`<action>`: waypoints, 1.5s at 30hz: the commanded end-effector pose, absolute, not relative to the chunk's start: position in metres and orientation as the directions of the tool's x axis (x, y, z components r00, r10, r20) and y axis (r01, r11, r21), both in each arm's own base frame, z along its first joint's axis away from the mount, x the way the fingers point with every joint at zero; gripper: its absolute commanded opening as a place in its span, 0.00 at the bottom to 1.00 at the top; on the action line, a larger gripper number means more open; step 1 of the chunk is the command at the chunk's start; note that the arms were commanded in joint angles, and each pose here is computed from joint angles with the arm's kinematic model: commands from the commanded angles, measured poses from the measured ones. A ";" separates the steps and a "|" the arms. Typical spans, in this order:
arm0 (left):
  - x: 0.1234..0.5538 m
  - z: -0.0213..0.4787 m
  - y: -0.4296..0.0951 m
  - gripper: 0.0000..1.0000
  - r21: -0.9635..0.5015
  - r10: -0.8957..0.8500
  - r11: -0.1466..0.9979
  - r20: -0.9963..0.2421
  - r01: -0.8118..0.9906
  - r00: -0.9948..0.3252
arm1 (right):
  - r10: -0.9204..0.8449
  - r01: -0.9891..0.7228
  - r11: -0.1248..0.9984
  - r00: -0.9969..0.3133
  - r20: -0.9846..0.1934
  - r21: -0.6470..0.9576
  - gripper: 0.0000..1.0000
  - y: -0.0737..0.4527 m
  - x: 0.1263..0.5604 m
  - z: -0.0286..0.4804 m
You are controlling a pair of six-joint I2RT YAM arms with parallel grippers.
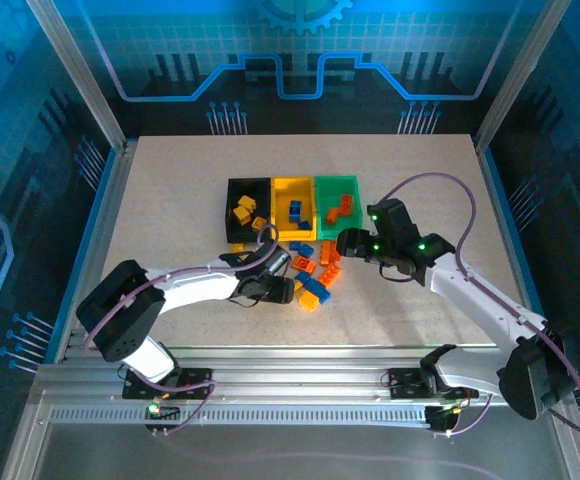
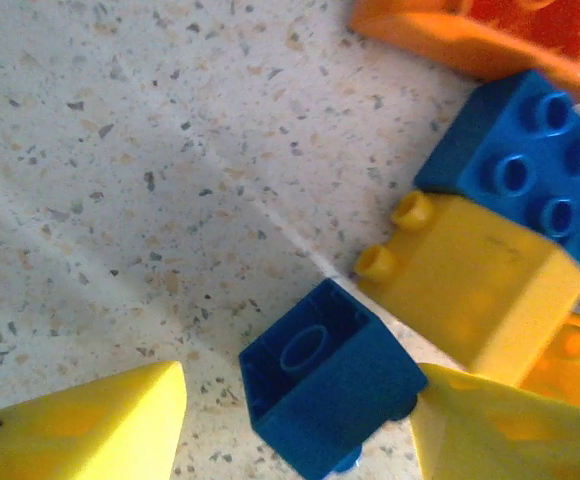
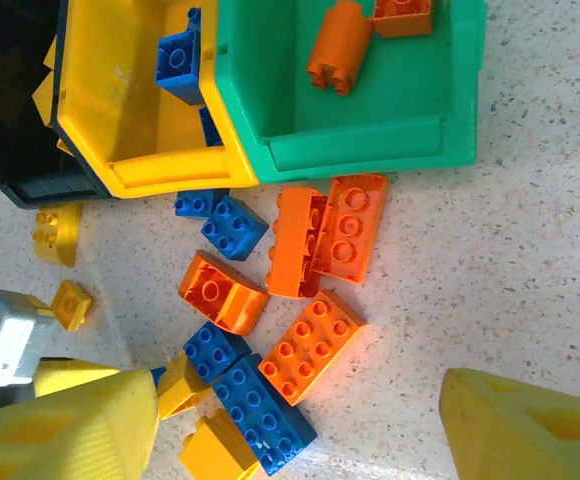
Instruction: Sort the legos into containers by color
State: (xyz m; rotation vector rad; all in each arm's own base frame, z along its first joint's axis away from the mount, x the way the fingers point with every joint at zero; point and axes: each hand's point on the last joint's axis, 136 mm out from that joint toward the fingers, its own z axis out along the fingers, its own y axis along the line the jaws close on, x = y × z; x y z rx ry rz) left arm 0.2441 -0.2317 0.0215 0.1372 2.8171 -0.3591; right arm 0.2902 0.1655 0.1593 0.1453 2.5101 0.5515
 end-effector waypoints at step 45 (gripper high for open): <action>0.466 0.122 -0.248 0.37 -0.075 -0.083 0.996 -0.604 -0.048 -0.792 | 0.243 0.036 0.911 -0.851 -0.466 0.411 0.76 0.152 0.279 0.147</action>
